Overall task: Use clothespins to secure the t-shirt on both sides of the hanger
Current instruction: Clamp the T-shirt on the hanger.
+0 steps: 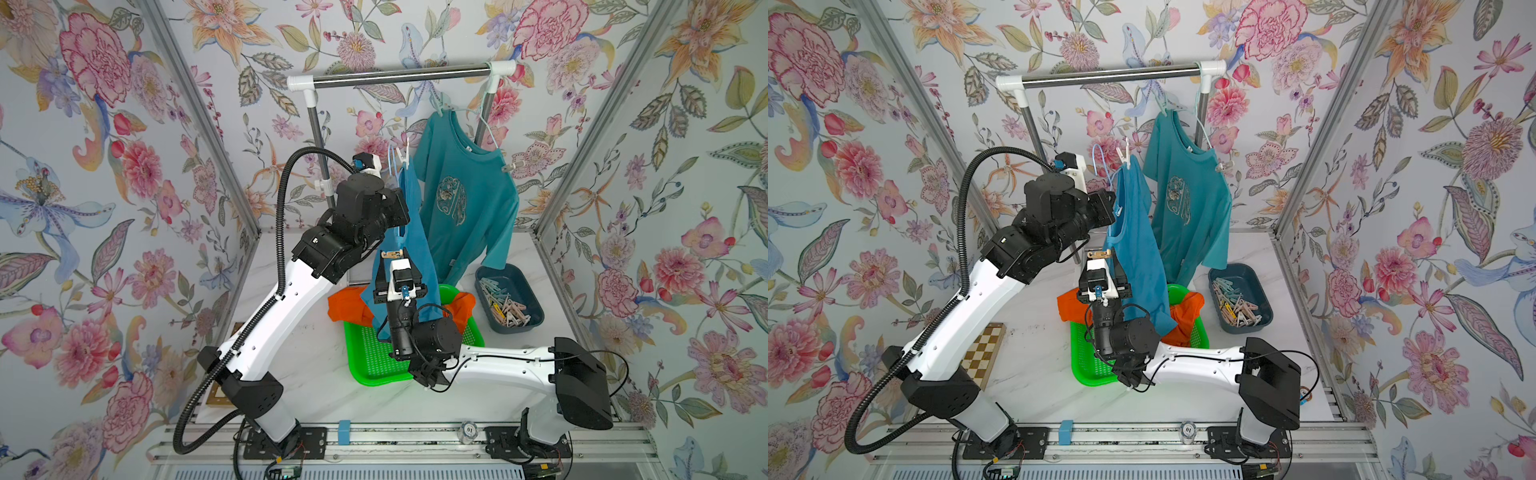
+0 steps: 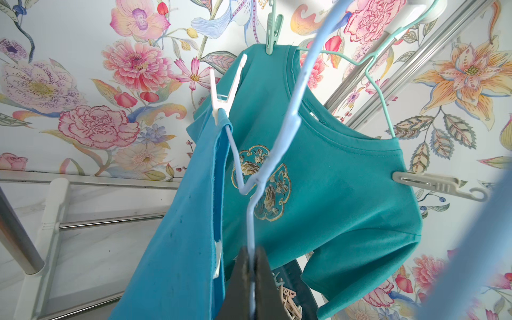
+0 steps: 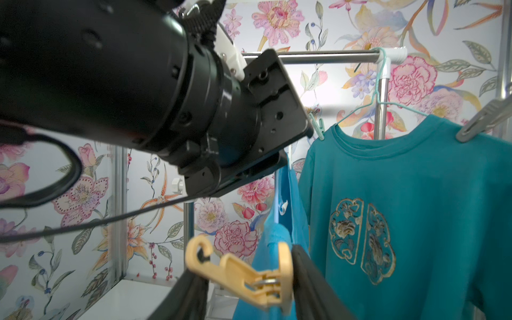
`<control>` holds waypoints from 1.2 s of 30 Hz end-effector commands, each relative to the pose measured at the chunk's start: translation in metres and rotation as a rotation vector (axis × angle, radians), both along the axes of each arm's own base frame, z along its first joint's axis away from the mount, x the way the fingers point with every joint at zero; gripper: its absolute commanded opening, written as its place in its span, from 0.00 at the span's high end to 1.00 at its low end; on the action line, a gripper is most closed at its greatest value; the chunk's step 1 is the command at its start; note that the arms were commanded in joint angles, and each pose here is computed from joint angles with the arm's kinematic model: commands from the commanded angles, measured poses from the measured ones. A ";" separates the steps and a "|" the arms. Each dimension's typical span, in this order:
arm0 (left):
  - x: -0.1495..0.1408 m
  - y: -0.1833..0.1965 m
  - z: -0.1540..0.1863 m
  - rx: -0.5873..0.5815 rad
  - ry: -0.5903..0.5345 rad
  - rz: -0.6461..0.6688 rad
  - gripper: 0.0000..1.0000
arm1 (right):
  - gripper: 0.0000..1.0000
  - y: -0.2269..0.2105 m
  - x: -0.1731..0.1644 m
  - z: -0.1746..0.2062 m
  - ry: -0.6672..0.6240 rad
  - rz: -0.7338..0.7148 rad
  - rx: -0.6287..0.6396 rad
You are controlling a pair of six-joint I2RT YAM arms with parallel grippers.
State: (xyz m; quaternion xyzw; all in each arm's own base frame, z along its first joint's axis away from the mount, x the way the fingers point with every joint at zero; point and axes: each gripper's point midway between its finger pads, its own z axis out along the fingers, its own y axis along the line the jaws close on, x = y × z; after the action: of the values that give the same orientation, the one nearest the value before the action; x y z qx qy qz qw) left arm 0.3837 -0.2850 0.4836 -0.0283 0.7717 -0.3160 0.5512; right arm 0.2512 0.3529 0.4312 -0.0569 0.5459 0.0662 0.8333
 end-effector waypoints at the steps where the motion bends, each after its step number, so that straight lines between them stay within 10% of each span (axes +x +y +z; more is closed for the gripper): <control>1: -0.004 -0.006 0.030 -0.083 -0.064 -0.025 1.00 | 0.49 0.007 0.000 -0.003 0.012 0.015 -0.006; 17: 0.007 0.005 0.029 -0.038 -0.091 0.035 1.00 | 0.27 -0.031 -0.019 0.016 0.087 0.220 0.190; 36: 0.018 -0.003 0.027 0.051 -0.103 0.005 1.00 | 0.31 -0.115 -0.042 0.027 0.172 0.354 0.349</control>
State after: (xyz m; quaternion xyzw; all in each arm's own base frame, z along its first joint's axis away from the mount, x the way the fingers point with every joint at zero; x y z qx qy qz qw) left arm 0.4046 -0.2916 0.4848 -0.0205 0.7689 -0.2917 0.5685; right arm 0.2039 0.2509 0.4633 -0.0102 0.5577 0.3192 0.7661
